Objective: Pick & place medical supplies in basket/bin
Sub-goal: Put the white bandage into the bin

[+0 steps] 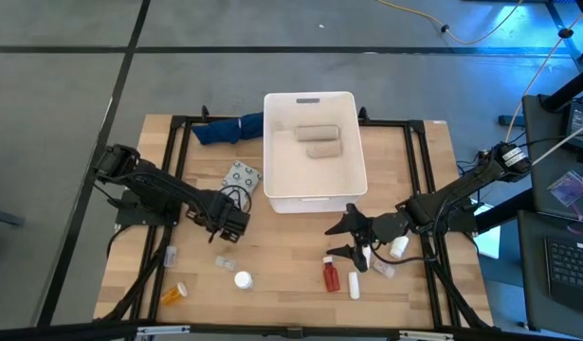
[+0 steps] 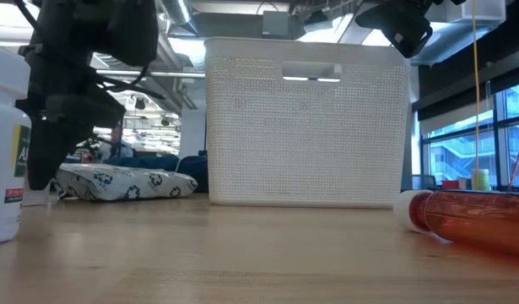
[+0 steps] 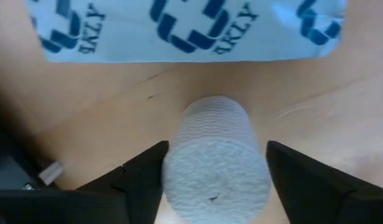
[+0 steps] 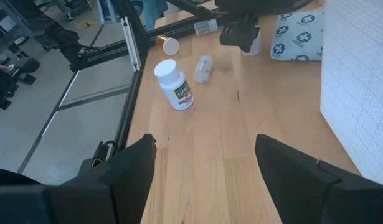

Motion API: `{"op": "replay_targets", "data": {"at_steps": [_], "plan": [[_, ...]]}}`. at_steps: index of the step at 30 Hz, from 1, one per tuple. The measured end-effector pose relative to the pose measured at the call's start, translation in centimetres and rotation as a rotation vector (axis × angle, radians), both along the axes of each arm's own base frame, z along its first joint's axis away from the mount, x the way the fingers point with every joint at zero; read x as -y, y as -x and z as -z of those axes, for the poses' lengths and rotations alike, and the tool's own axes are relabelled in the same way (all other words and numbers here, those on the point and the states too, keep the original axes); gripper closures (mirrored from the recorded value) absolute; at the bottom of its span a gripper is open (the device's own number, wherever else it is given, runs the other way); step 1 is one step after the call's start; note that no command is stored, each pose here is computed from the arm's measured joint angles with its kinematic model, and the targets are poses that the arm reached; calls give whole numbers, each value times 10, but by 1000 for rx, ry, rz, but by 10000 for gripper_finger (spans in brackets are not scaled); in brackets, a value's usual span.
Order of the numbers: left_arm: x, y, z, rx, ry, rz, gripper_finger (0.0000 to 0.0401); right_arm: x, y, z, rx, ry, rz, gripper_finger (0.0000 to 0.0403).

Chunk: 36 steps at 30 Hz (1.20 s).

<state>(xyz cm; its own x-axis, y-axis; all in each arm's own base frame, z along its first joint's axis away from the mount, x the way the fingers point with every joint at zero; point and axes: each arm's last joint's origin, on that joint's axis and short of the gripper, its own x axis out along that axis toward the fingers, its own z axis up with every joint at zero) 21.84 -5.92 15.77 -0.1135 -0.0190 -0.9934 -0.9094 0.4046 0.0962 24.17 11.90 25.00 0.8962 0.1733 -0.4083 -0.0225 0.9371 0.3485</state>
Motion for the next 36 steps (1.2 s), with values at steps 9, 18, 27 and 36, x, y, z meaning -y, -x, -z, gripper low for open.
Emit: {"op": "replay_targets", "data": {"at_steps": [9, 18, 27, 36], "plan": [[2, 2, -13, 52, 54, 60, 246, 0, -1, -2, 21, -15, 2, 128], [6, -6, -99, 516, -15, 131, 264, 1, -6, -16, 175, -29, 91, 128], [12, -45, -169, 1003, -78, 470, 263, 21, -23, -37, 222, -270, 99, 128], [8, -95, -170, 990, -75, 825, 263, 22, -31, -63, 203, -58, 59, 128]]}}
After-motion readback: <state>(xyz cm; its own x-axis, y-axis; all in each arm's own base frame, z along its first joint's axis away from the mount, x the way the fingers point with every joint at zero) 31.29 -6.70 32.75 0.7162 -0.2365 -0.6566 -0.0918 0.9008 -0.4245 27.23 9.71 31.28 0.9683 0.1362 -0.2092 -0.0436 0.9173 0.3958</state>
